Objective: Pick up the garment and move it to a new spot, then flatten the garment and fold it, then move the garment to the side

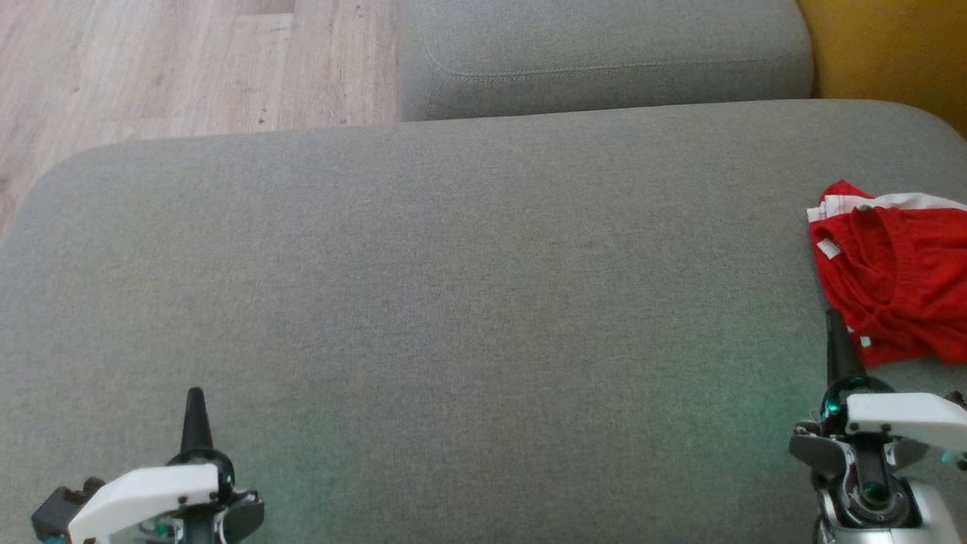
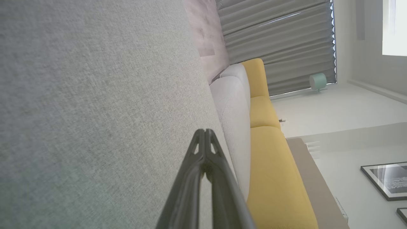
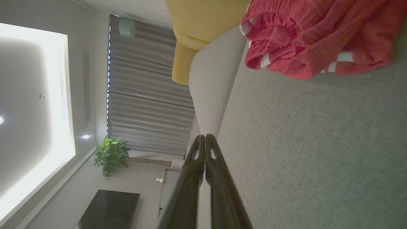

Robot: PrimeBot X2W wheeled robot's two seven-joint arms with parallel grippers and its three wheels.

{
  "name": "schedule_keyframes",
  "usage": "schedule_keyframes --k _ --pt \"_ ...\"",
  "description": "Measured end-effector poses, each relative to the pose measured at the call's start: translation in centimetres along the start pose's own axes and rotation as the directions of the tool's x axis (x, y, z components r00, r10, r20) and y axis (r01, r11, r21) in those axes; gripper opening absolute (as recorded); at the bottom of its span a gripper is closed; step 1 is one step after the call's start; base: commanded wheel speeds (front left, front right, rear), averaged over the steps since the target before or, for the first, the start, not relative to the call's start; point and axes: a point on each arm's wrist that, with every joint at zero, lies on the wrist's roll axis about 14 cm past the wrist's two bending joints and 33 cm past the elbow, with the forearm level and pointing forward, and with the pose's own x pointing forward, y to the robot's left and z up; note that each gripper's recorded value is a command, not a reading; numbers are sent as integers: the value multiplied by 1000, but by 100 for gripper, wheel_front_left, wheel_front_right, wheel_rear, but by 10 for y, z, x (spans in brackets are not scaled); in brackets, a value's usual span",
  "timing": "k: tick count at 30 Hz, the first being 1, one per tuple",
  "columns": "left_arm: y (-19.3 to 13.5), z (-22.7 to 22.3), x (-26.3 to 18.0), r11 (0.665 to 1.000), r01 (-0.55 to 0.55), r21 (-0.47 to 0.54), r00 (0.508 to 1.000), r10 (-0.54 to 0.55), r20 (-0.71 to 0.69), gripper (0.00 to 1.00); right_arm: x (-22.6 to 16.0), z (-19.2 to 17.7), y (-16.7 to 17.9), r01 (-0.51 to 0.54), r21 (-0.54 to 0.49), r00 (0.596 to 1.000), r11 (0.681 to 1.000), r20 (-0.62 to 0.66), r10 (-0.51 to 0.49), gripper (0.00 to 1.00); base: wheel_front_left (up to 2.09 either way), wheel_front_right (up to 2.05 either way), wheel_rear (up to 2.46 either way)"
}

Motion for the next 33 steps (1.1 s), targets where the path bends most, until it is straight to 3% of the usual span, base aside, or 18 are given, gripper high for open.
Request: schedule_keyframes --k 23,33 --pt "-22 5 7 965 86 -246 996 -90 -3 0 -5 15 10 -56 244 998 968 31 50 0 0 0 0" --pt "-21 5 7 965 87 -248 996 -90 -1 0 -5 15 11 -57 246 998 967 31 51 0 0 0 0"
